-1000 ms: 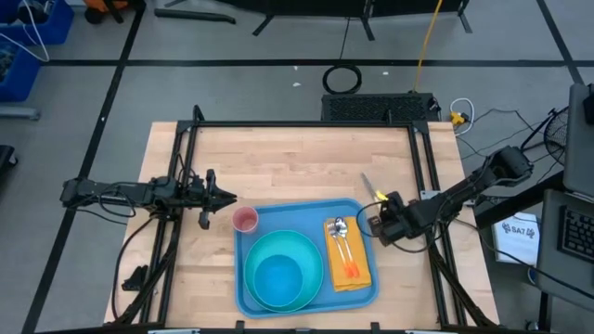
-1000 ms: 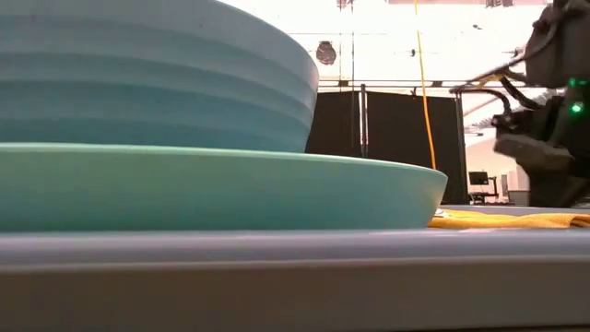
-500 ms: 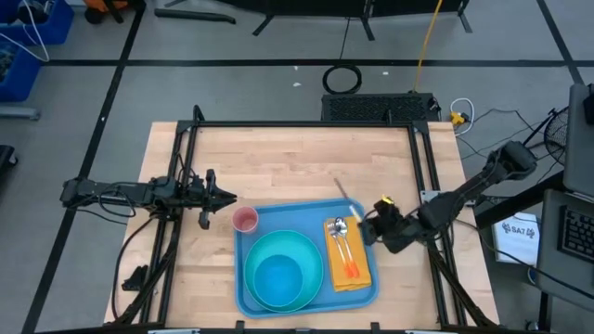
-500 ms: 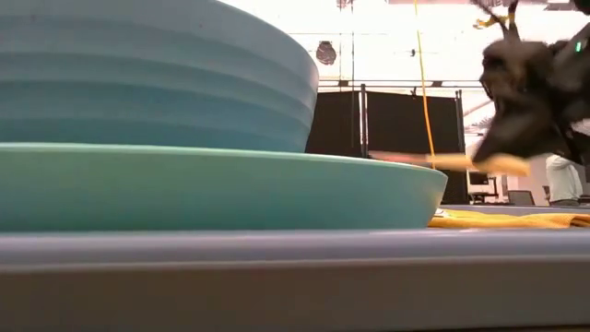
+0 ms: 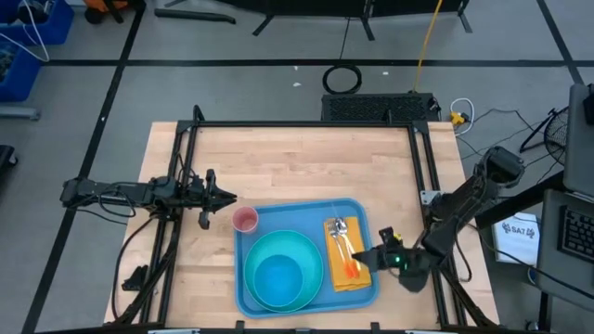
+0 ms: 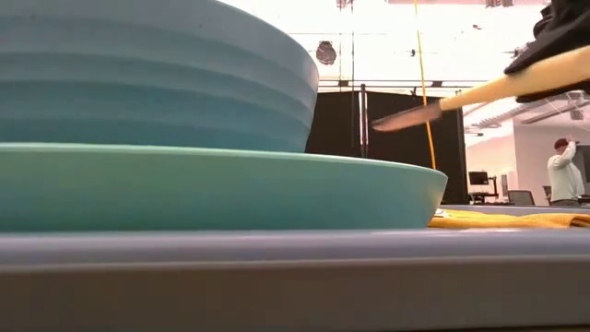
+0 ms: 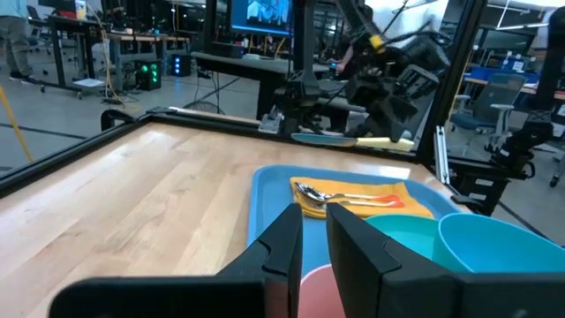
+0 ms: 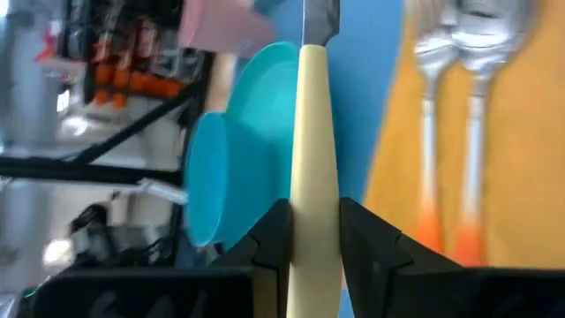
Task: Set up tray
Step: Put the yellow knife on top of the yellow napkin to the right of the orange spoon
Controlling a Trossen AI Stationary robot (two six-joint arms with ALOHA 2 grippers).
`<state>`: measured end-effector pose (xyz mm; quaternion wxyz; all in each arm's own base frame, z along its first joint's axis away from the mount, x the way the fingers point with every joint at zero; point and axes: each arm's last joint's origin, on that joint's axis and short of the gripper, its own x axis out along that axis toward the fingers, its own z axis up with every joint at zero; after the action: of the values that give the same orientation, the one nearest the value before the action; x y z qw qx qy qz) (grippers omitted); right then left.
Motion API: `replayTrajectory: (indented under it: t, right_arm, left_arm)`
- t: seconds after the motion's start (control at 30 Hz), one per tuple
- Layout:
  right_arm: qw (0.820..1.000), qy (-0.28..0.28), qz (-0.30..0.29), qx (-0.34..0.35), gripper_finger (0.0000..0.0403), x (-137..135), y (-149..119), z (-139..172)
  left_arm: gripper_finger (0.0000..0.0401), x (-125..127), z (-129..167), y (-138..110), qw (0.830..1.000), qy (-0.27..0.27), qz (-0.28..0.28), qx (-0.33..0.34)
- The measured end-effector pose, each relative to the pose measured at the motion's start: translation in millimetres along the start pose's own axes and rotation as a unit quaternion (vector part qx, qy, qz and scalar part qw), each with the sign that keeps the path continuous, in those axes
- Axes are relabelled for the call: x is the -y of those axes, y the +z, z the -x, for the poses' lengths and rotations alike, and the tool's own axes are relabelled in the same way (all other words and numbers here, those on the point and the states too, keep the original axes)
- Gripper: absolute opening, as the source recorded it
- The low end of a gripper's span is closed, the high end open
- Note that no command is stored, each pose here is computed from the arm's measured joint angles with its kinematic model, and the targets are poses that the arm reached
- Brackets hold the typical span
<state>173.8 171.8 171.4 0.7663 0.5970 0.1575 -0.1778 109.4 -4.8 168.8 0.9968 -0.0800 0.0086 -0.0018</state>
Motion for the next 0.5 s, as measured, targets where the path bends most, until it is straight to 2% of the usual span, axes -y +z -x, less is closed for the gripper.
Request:
replayTrajectory:
  t: [0.13,0.3,0.5]
  right_arm:
    - [0.997,-0.069,0.011,0.027,0.0060,0.3,-10.6,-0.9]
    - [0.981,-0.192,0.033,0.010,0.0060,-6.2,-15.4,-2.5]
    - [0.961,-0.273,0.045,-0.018,0.0060,-11.8,-20.8,-12.5]
  left_arm:
    - [0.0058,0.0,0.0,-0.1,1.000,0.000,0.000,-0.001]
    - [0.0058,0.0,0.0,-0.2,1.000,0.000,0.000,-0.001]
    - [0.0058,0.0,0.0,-0.1,1.000,0.000,0.000,-0.001]
